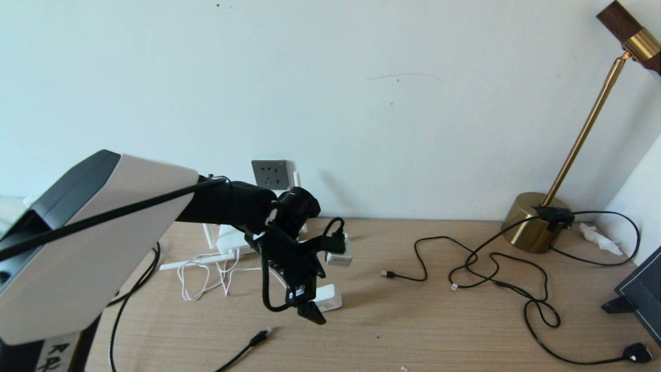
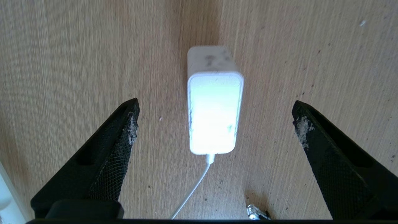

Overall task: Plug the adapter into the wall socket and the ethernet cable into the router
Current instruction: Pick up plug

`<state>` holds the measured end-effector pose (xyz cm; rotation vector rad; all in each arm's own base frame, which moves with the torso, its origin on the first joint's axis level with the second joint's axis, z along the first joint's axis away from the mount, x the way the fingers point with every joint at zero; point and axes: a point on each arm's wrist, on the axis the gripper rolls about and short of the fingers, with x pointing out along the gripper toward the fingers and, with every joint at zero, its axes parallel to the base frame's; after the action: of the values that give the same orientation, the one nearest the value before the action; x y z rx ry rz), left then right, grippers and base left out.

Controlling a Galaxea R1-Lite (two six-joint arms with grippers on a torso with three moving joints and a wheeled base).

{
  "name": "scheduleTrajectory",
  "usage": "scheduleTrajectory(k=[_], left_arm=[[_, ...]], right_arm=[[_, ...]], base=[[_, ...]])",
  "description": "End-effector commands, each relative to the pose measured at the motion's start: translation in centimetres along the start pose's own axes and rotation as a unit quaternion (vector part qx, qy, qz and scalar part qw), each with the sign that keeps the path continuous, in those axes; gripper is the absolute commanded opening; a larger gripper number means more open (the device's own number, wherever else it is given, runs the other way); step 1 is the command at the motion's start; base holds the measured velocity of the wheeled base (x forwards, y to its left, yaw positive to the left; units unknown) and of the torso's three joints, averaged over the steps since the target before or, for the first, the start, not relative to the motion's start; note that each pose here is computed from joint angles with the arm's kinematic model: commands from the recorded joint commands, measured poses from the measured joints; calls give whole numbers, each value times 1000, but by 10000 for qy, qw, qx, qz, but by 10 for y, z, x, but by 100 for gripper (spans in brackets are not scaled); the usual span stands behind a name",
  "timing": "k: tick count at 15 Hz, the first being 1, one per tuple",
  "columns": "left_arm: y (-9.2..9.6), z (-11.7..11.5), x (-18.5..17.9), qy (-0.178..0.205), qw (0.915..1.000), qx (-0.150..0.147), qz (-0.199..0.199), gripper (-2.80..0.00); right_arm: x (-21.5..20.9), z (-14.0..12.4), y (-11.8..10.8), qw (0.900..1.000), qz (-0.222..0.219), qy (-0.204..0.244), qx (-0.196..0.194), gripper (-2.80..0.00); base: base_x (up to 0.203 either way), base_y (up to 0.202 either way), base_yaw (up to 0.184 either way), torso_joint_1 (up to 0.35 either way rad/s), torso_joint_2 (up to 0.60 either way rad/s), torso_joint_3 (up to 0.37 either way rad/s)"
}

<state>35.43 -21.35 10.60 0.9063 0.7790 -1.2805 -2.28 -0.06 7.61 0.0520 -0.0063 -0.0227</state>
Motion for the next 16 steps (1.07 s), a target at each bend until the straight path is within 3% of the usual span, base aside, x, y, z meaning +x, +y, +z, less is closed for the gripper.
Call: scheduleTrajectory(k=[1,9,10,16], left_arm=[[-1,1,1,-3,10000,42,-25,0],[-3,5,6,9,9999,91,-59,0],[-3,6,6,9,9999,93,-61,-280],[-3,6,6,8,9999,98,-63,-280]], right_arm=[[0,0,0,10000,-1,6,1,-280],[0,0,0,10000,-1,6,1,-280],[0,0,0,10000,-1,6,1,-280],[0,0,0,10000,-1,6,1,-280]], base=[[0,0,0,0,0,0],[0,0,0,0,0,0],[0,0,0,0,0,0],[0,0,0,0,0,0]])
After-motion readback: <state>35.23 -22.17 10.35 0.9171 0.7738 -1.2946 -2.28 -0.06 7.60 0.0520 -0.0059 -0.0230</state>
